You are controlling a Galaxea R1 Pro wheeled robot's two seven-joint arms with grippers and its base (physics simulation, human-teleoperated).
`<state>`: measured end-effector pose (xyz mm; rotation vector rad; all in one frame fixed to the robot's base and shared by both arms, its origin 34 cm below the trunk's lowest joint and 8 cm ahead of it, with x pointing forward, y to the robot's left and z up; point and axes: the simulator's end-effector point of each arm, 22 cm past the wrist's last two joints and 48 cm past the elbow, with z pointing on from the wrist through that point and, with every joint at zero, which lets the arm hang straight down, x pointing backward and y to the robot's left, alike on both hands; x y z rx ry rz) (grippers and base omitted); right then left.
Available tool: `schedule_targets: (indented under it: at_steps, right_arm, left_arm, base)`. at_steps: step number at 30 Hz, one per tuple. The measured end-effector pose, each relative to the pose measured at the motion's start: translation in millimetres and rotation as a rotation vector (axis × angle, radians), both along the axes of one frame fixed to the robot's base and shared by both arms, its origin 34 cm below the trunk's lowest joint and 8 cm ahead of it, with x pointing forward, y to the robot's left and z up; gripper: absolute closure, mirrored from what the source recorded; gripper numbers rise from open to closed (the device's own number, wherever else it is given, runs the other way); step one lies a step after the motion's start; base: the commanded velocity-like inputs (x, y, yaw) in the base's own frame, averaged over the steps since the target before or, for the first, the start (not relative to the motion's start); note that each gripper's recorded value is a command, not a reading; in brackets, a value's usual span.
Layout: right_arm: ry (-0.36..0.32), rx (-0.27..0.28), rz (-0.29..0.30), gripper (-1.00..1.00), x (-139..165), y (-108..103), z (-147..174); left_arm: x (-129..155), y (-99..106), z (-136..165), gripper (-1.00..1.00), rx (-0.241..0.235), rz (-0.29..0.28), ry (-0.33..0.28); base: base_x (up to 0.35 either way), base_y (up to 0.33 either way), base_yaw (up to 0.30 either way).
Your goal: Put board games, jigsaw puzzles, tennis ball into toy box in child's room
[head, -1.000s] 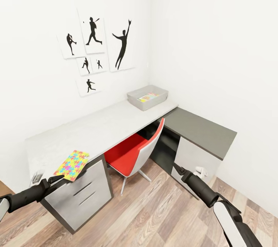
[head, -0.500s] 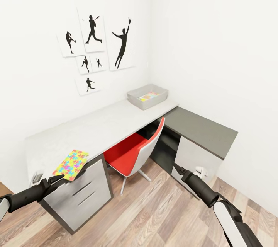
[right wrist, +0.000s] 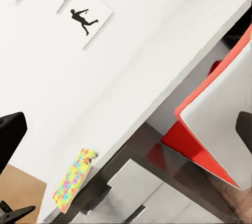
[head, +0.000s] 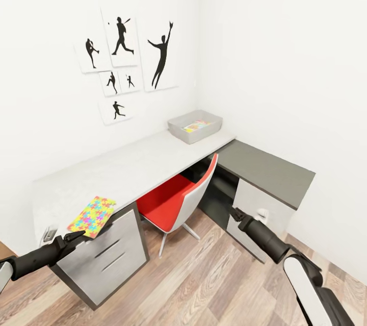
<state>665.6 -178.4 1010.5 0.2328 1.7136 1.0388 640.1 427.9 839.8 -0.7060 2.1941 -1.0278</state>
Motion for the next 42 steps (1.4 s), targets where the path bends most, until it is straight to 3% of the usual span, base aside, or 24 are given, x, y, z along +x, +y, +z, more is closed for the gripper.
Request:
schedule_targets:
  at_steps: [3, 7, 28, 42]
  right_arm:
    - [0.046, 0.014, 0.057, -1.0, -7, 12, -3]
    - [0.068, 0.024, 0.083, -1.0, -10, 18, -9]
    - [0.079, 0.019, 0.099, -1.0, -8, 24, -38]
    - [0.082, 0.016, 0.095, -1.0, -7, 23, -40]
  left_arm:
    - [1, 0, -3, -1.0, -0.001, 0.0, 0.0]
    - [2, 0, -8, -1.0, -0.001, 0.0, 0.001]
    - [7, -2, -32, -1.0, -0.005, -0.002, -0.006]
    - [9, -9, -24, -1.0, -0.034, -0.019, -0.038]
  base:
    - [0.0, 0.0, 0.0]
    - [0.0, 0.0, 0.0]
    - [0.0, 0.0, 0.0]
    - [0.103, -0.014, 0.0]
